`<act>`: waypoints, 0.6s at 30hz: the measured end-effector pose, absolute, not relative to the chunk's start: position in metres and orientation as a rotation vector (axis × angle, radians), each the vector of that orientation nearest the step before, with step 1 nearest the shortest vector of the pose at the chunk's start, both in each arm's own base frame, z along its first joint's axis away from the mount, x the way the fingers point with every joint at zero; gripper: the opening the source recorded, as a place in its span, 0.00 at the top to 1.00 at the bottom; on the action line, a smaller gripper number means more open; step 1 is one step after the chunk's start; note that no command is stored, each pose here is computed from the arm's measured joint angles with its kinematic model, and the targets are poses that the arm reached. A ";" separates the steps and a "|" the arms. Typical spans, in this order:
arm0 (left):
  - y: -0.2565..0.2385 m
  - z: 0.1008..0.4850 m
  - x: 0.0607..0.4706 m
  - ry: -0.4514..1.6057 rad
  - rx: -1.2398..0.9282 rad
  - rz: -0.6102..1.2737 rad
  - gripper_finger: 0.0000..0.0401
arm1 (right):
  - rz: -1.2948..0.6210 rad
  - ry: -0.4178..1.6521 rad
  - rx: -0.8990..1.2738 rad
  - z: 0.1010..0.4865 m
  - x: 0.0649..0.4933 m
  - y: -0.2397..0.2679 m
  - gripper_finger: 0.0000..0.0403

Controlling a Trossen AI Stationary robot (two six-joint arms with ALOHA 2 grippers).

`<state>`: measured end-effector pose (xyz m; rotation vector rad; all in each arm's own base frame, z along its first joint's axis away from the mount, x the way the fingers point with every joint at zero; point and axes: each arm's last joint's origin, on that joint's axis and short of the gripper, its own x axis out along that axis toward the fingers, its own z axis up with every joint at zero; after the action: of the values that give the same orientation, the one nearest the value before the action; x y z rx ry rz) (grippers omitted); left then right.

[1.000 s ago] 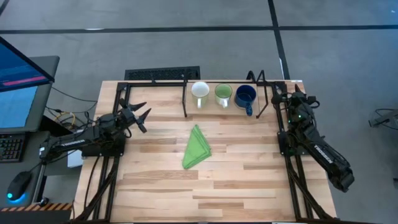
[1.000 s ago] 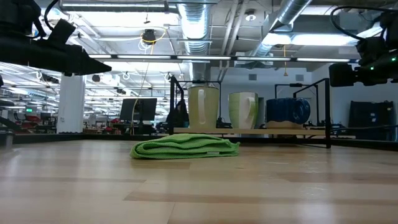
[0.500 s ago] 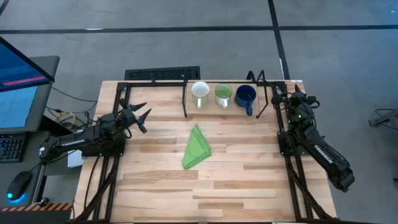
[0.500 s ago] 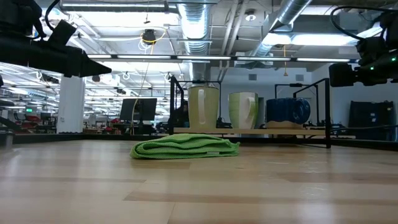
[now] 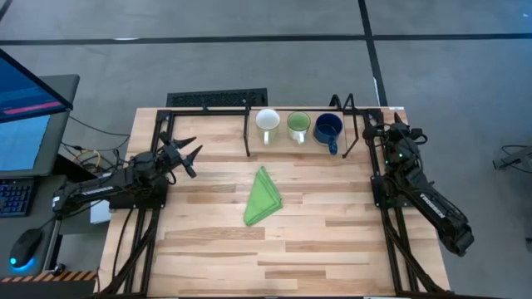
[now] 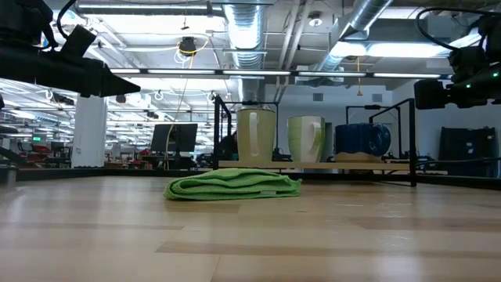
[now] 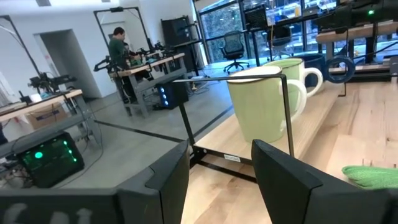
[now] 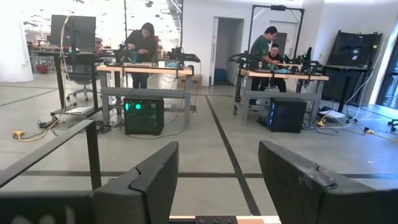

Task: Stack small to large cups/mugs on shelf
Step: Return to Home Position

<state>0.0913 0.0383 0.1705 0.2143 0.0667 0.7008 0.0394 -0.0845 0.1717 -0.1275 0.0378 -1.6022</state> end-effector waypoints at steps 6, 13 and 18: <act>0.038 0.170 0.091 0.068 0.216 0.701 0.59 | -1.602 0.038 -0.127 0.172 0.039 -0.085 0.39; 0.038 0.170 0.091 0.069 0.218 0.700 0.59 | -1.602 0.038 -0.127 0.172 0.039 -0.085 0.39; 0.038 0.170 0.091 0.066 0.207 0.700 0.59 | -1.602 0.038 -0.127 0.172 0.039 -0.085 0.39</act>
<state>0.0914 0.0383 0.1702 0.2073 0.0656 0.7004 0.0394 -0.0845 0.1716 -0.1273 0.0379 -1.6022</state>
